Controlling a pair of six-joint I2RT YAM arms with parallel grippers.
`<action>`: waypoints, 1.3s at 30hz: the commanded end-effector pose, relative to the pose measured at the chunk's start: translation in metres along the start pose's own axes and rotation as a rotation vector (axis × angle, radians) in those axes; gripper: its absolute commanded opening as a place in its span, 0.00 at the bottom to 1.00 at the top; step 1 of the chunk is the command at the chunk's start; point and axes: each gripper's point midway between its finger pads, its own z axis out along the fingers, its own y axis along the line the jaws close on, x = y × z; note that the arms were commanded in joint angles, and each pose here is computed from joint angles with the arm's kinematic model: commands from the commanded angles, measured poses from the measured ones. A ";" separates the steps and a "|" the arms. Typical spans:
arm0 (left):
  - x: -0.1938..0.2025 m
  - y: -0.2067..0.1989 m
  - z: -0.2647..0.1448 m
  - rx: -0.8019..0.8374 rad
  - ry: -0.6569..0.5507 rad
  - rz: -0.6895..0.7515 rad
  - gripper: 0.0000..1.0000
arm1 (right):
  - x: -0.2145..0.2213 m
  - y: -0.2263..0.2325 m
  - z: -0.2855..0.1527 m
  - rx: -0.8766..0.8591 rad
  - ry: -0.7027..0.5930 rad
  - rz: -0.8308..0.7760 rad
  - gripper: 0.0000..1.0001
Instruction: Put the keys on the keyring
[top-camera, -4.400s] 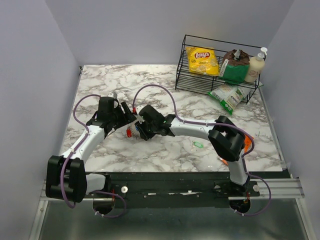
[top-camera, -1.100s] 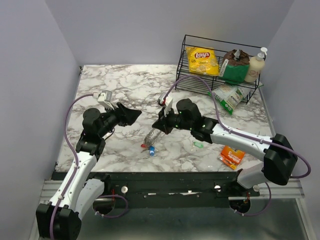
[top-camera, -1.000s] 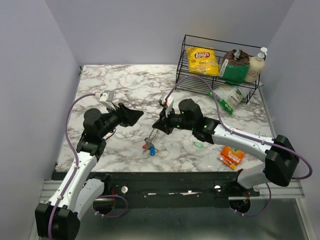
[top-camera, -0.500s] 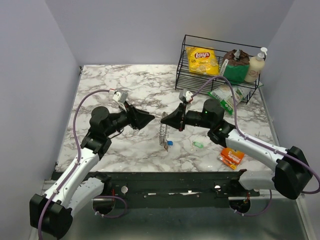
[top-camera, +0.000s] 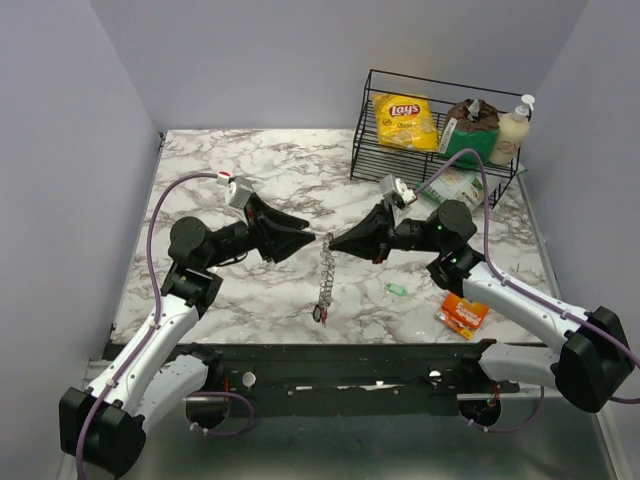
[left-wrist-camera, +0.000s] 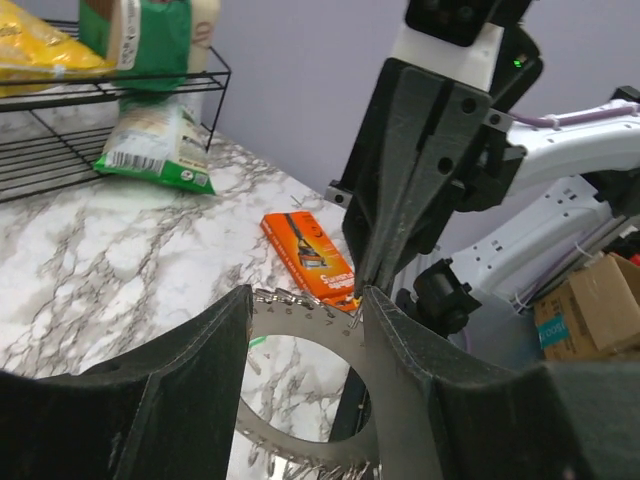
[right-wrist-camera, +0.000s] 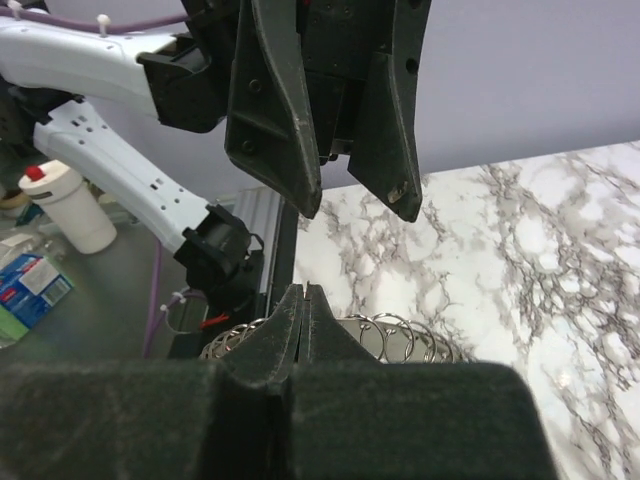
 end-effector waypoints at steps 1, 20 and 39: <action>-0.016 -0.039 -0.003 0.161 -0.025 0.066 0.58 | -0.021 0.017 -0.006 -0.080 -0.056 -0.045 0.01; -0.008 -0.052 0.009 0.260 0.028 0.047 0.52 | -0.039 0.028 -0.008 -0.136 -0.111 -0.042 0.01; 0.019 -0.049 0.026 0.217 0.137 0.064 0.35 | -0.041 0.031 -0.011 -0.129 -0.124 -0.052 0.01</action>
